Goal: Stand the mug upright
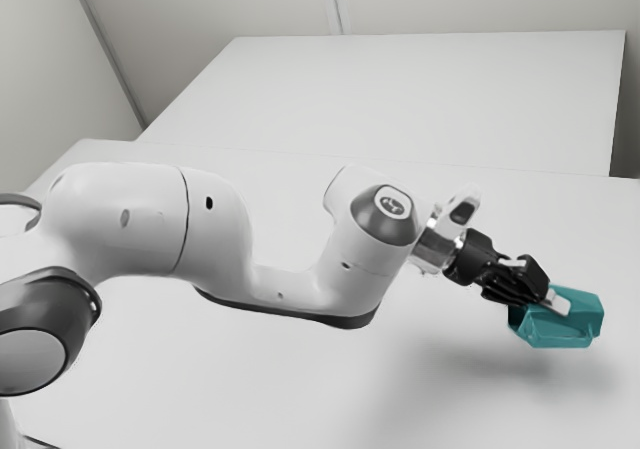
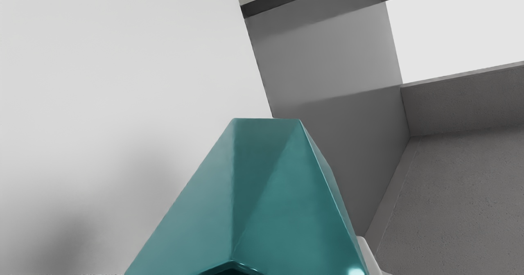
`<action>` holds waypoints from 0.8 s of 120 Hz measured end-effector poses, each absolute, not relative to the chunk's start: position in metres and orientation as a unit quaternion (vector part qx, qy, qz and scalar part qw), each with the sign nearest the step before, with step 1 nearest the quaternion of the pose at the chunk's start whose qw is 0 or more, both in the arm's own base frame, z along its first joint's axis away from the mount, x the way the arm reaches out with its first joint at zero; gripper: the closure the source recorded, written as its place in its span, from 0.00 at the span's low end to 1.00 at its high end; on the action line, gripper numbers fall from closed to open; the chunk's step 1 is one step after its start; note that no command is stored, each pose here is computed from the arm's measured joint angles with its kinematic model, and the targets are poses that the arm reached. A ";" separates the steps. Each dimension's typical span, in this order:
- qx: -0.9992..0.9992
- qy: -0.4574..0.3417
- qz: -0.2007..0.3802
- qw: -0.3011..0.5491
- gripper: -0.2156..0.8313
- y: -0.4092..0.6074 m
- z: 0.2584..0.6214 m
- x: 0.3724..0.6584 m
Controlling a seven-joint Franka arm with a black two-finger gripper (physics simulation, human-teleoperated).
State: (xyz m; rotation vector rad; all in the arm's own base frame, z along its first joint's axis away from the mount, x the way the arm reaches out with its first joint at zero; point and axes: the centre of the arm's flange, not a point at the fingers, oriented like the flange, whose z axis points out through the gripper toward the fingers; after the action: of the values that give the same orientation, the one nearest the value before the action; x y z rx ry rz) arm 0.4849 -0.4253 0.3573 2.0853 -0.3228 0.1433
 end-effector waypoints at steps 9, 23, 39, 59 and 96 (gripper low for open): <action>0.862 -0.146 0.086 0.477 0.93 -0.404 0.386 0.482; 0.877 -0.191 0.135 0.420 0.94 -0.360 0.431 0.494; 0.900 -0.252 0.161 0.318 0.95 -0.306 0.465 0.515; 0.934 -0.278 0.126 0.187 0.95 -0.233 0.472 0.537; 0.973 -0.229 0.010 0.026 0.96 -0.125 0.467 0.520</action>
State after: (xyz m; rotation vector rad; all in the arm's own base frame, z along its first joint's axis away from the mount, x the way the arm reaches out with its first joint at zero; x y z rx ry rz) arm 0.5200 -0.1251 0.4675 3.0082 -0.7071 0.0311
